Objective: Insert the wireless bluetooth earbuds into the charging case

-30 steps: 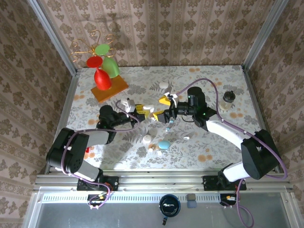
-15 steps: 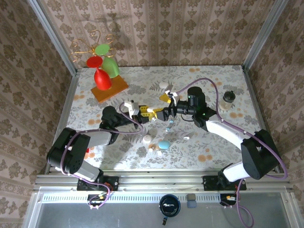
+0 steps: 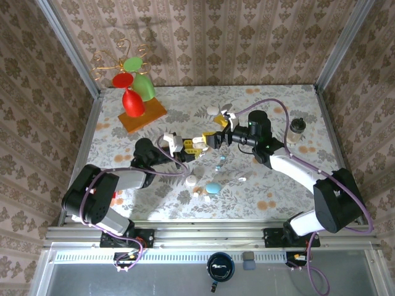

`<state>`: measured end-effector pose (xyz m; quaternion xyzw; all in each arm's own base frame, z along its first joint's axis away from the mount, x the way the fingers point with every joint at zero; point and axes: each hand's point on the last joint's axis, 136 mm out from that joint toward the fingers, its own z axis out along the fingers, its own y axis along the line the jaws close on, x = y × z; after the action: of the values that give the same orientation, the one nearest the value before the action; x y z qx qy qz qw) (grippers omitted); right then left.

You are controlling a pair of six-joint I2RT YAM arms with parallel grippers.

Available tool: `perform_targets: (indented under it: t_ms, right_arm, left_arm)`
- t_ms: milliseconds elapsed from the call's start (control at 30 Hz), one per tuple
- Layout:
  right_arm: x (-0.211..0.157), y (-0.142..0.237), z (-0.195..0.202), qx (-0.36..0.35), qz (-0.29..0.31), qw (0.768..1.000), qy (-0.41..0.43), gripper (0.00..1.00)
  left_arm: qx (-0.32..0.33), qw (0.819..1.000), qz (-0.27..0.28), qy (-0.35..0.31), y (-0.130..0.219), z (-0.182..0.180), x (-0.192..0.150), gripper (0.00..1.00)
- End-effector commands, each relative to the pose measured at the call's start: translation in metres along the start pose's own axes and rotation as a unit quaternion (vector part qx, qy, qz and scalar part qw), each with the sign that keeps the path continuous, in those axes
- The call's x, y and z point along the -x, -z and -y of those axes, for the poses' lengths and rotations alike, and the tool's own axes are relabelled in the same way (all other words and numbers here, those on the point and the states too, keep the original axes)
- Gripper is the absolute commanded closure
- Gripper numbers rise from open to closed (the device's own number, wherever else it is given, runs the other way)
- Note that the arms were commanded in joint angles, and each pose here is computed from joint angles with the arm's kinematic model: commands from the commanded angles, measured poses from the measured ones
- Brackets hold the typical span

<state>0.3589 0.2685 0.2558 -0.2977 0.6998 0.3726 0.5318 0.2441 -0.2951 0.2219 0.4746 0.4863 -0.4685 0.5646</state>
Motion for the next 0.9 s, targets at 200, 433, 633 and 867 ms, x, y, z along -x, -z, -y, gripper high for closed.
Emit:
perform_targets:
  t_ms: [200, 433, 633, 867]
  right_arm:
    - [0.016, 0.054, 0.024, -0.143, 0.042, 0.988, -0.031, 0.00]
    - [-0.032, 0.105, 0.063, -0.270, -0.018, 0.953, -0.135, 0.00]
    - [-0.082, 0.134, 0.081, -0.341, -0.094, 0.910, -0.217, 0.02]
    - [-0.121, 0.115, 0.067, -0.295, -0.153, 0.893, -0.304, 0.12]
  left_arm:
    - [0.012, 0.998, 0.008, -0.066, 0.002, 0.000, 0.002, 1.00]
    - [0.030, 0.998, 0.003, -0.058, 0.007, 0.000, -0.002, 1.00]
    - [0.078, 0.994, 0.001, -0.072, 0.018, -0.004, -0.001, 1.00]
    - [0.116, 0.990, -0.003, -0.078, 0.028, -0.011, -0.002, 1.00]
